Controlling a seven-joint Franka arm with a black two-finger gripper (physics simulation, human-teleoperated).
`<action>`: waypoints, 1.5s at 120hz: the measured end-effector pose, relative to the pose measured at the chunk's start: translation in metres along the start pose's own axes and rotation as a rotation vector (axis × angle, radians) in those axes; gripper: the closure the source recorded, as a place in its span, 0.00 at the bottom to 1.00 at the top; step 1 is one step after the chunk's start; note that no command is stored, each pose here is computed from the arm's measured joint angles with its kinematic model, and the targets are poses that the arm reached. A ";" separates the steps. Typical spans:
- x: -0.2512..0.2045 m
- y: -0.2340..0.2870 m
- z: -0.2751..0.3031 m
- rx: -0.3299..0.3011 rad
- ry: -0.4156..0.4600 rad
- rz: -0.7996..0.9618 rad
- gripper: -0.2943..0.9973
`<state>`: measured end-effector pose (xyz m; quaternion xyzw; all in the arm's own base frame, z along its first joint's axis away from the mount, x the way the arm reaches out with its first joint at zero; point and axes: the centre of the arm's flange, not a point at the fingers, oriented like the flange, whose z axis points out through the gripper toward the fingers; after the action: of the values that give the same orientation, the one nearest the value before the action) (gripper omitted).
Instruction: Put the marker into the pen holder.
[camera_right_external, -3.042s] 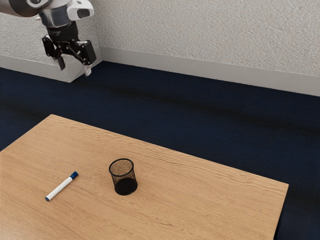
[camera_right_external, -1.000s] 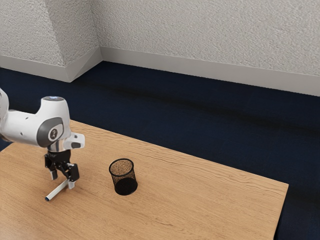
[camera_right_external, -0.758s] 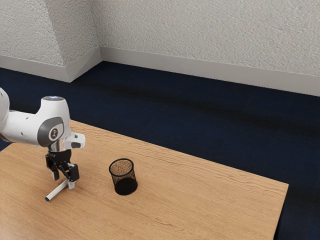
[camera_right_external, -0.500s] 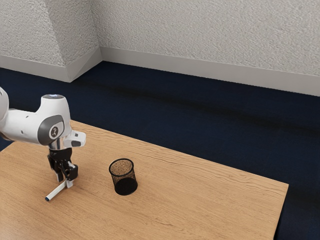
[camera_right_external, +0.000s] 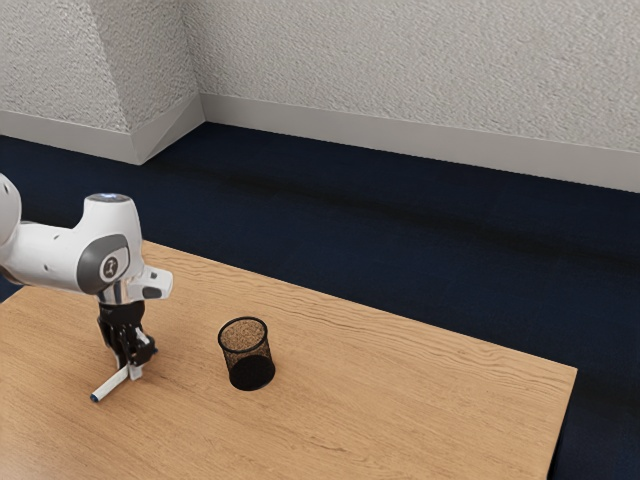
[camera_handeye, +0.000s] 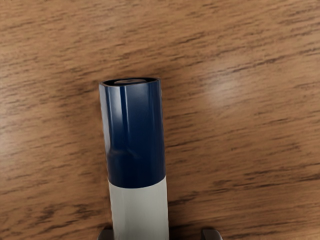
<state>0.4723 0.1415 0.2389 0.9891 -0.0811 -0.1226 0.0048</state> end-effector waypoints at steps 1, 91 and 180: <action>0.000 0.000 0.000 0.000 0.000 0.000 0.65; 0.011 0.023 -0.084 0.120 0.207 0.053 0.84; 0.031 0.173 -0.198 0.217 0.728 0.214 0.84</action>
<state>0.5228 -0.0365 0.4287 0.9487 -0.1891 0.2466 -0.0586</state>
